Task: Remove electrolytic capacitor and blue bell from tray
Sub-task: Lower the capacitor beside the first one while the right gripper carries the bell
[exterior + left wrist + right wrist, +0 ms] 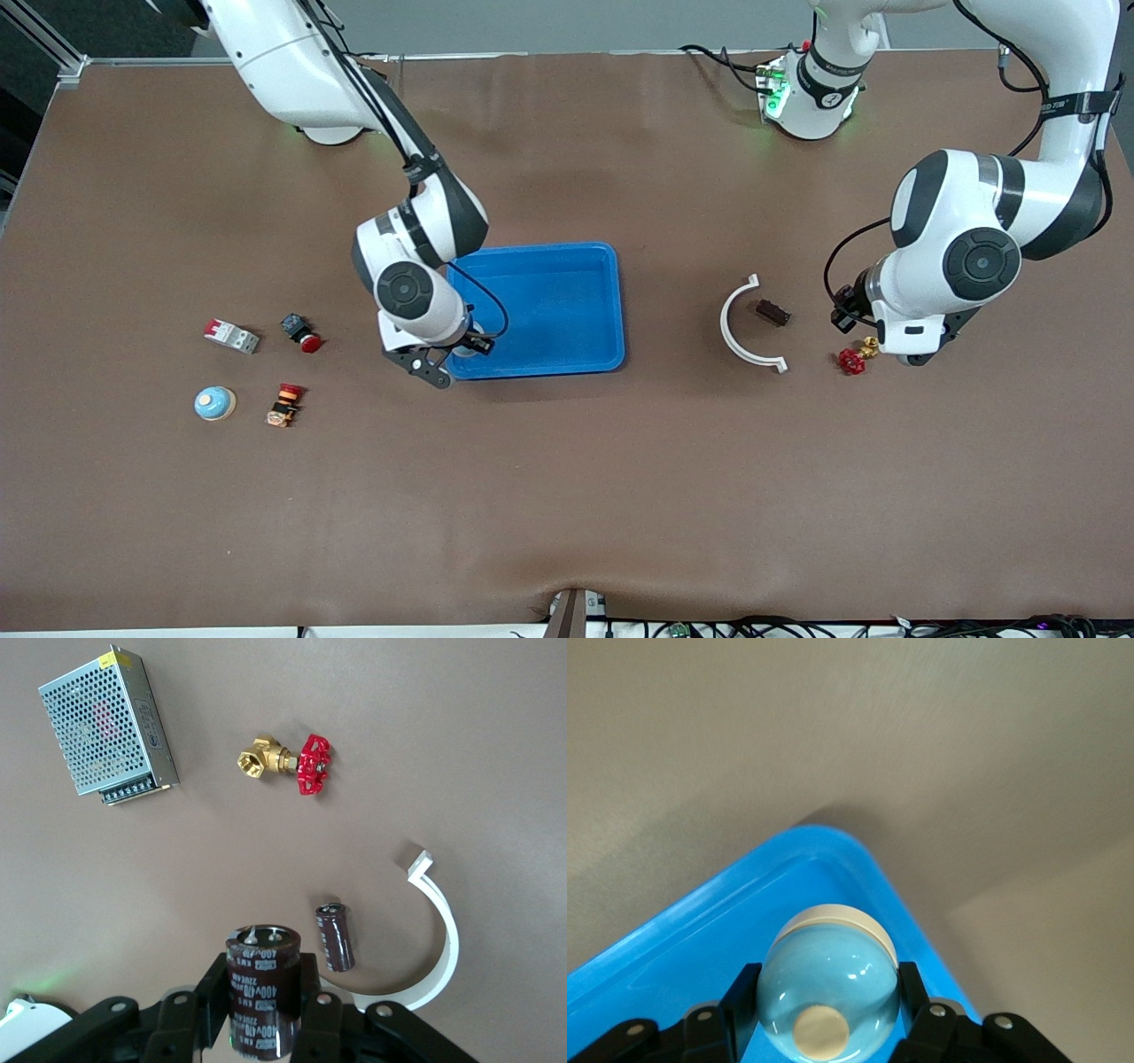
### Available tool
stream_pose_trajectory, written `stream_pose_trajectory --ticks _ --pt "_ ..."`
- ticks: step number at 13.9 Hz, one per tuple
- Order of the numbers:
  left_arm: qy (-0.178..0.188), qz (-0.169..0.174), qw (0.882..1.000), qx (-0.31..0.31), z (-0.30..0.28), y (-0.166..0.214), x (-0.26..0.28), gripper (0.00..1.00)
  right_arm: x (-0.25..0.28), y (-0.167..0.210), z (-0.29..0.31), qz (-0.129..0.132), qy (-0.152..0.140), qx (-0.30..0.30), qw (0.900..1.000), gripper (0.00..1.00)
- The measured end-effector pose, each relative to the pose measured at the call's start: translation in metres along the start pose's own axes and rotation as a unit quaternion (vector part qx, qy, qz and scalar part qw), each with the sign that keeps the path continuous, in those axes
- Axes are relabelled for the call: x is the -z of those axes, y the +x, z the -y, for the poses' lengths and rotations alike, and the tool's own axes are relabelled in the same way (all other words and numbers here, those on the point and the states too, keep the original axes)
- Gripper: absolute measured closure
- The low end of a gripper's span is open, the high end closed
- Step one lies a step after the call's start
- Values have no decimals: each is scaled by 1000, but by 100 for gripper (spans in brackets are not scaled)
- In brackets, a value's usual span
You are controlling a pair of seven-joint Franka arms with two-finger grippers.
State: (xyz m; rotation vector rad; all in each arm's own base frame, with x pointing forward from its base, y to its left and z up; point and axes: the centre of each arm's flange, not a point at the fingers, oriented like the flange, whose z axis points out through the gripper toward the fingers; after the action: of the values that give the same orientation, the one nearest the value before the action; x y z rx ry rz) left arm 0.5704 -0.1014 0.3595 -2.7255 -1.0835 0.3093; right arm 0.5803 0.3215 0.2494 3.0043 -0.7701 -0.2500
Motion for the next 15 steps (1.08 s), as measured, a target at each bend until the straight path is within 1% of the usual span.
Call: stream_pose_trajectory --ticks 4,6,9,11,13,15 --pt "-3 7 1000 -22 13 23 -9 65 26 49 -51 34 -22 49 998 33" --pt "-1 10 1000 -27 16 30 -16 65 46 68 -80 50 -25 69 996 33" --pt "5 13 999 -40 12 32 -34 65 73 86 -121 63 -21 95 993 33" --pt "6 15 999 -48 8 32 -53 65 78 93 -152 70 -17 115 991 33" --pt "1 10 999 -54 5 32 -73 65 78 100 -189 80 -11 137 987 33" --pt "11 -2 998 -66 6 30 -93 65 77 107 -226 81 -6 153 985 33"
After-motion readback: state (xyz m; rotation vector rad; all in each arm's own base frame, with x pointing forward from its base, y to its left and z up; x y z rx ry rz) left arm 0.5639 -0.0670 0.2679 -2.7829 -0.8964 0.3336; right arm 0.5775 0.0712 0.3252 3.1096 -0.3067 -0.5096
